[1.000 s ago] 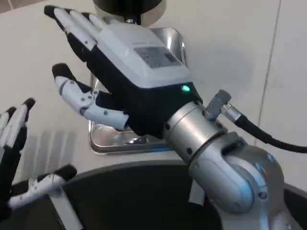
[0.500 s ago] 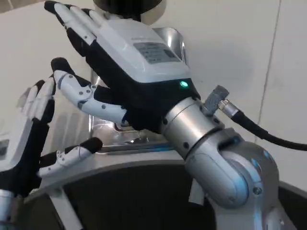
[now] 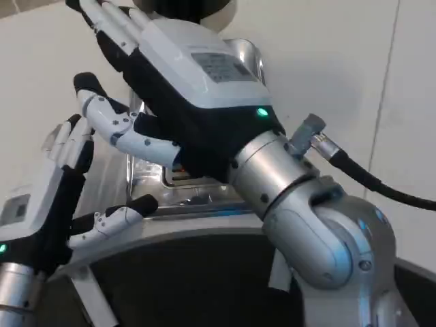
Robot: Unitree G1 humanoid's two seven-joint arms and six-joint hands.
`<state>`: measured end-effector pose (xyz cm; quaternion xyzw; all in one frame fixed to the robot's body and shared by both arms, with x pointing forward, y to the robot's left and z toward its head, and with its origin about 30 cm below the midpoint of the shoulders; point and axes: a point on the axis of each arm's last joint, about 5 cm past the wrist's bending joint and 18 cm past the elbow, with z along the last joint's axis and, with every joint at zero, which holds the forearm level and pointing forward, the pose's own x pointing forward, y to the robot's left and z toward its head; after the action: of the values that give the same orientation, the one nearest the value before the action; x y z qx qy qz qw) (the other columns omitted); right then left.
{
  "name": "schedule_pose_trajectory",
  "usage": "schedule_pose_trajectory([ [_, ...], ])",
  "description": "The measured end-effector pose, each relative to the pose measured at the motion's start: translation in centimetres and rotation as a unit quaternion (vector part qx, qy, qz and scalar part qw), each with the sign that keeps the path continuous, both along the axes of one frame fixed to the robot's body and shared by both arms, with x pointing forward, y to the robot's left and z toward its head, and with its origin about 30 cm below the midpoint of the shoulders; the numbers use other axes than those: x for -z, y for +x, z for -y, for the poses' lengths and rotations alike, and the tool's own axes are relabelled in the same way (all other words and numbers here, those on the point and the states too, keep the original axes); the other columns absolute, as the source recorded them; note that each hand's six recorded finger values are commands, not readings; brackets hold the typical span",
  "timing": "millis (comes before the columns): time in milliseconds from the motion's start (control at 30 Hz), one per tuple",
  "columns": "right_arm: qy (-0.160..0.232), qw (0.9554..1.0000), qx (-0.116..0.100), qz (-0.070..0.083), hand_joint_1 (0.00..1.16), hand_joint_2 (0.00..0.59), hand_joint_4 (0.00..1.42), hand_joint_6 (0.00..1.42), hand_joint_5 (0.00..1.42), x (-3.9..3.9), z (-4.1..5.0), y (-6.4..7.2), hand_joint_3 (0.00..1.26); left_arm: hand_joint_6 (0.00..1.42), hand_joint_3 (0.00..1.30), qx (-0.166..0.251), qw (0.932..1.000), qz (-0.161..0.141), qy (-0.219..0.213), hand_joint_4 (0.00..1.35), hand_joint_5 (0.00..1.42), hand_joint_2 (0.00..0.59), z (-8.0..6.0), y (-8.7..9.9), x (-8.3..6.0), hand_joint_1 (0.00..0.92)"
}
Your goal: Grasp the cup under the faucet to collect the drink, then remove the cup.
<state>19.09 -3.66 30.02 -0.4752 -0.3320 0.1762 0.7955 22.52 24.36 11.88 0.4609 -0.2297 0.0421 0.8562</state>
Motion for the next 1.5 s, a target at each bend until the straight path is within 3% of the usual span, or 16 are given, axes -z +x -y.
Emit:
schedule_pose_trajectory([
  [100,0.031,0.9995,0.009,0.004,0.00,0.586,0.00,0.00,0.00,0.50,0.37,-0.2,0.00,0.00,0.00,0.008,1.0000,-0.001,-0.002,0.00,0.00,0.014,0.4,0.2,0.1,0.001],
  [267,0.096,0.9942,0.042,0.020,0.00,0.586,0.00,0.00,0.00,2.14,1.38,-0.7,0.00,0.00,0.00,0.016,0.9998,0.005,-0.004,0.00,0.00,0.014,0.8,0.6,-0.1,0.001],
  [367,0.136,0.9880,0.064,0.038,0.00,0.586,0.00,0.00,0.00,3.02,1.98,-1.2,0.00,0.00,0.00,0.020,0.9997,0.004,-0.008,0.00,0.00,0.014,1.1,0.6,0.0,0.001],
  [467,0.175,0.9785,0.087,0.065,0.00,0.586,0.00,0.00,0.00,3.67,2.65,-1.8,0.00,0.00,0.00,0.022,0.9996,-0.001,-0.015,0.00,0.00,0.014,1.4,0.7,0.3,0.001],
  [600,0.194,0.9707,0.110,0.090,0.00,0.586,0.00,0.00,0.00,4.24,3.49,-2.8,0.00,0.00,0.00,0.027,0.9994,-0.011,-0.020,0.00,0.00,0.014,2.0,1.2,0.6,0.002],
  [733,0.186,0.9687,0.133,0.096,0.00,0.586,0.00,0.00,0.00,4.85,4.54,-3.7,0.00,0.00,0.00,0.030,0.9992,-0.014,-0.023,0.00,0.00,0.014,2.4,2.0,0.6,0.002],
  [900,0.165,0.9670,0.176,0.083,0.00,0.586,0.00,0.00,0.00,6.00,6.27,-5.0,0.00,0.00,0.00,0.031,0.9991,-0.020,-0.022,0.00,0.00,0.013,2.7,3.0,0.5,0.007],
  [1067,0.125,0.9665,0.217,0.055,0.00,0.586,0.00,0.00,0.00,7.53,8.03,-6.4,0.00,0.00,0.00,0.025,0.9993,-0.018,-0.023,0.00,0.00,0.020,2.8,3.9,0.2,0.026],
  [1133,0.104,0.9670,0.229,0.041,0.01,0.586,0.00,0.00,0.00,8.17,8.58,-6.8,0.00,0.00,0.00,0.023,0.9994,-0.012,-0.024,0.00,0.00,0.018,2.8,4.2,0.0,0.039],
  [1267,0.066,0.9676,0.244,0.013,0.13,0.586,0.00,0.00,0.00,9.39,9.76,-7.7,0.00,0.00,0.00,0.020,0.9995,-0.011,-0.024,0.00,0.00,0.023,3.0,4.8,-0.2,0.096],
  [1400,0.039,0.9651,0.259,-0.007,0.25,0.552,0.00,0.00,0.00,10.78,10.69,-8.8,0.00,0.02,0.00,0.021,0.9993,-0.011,-0.028,0.00,0.01,0.031,2.9,5.3,-0.2,0.223],
  [1500,0.013,0.9617,0.271,-0.041,0.28,0.504,0.00,0.00,0.00,11.97,11.36,-9.5,0.00,0.05,0.00,0.029,0.9989,-0.005,-0.035,0.00,0.02,0.040,3.0,5.5,-0.3,0.241],
])
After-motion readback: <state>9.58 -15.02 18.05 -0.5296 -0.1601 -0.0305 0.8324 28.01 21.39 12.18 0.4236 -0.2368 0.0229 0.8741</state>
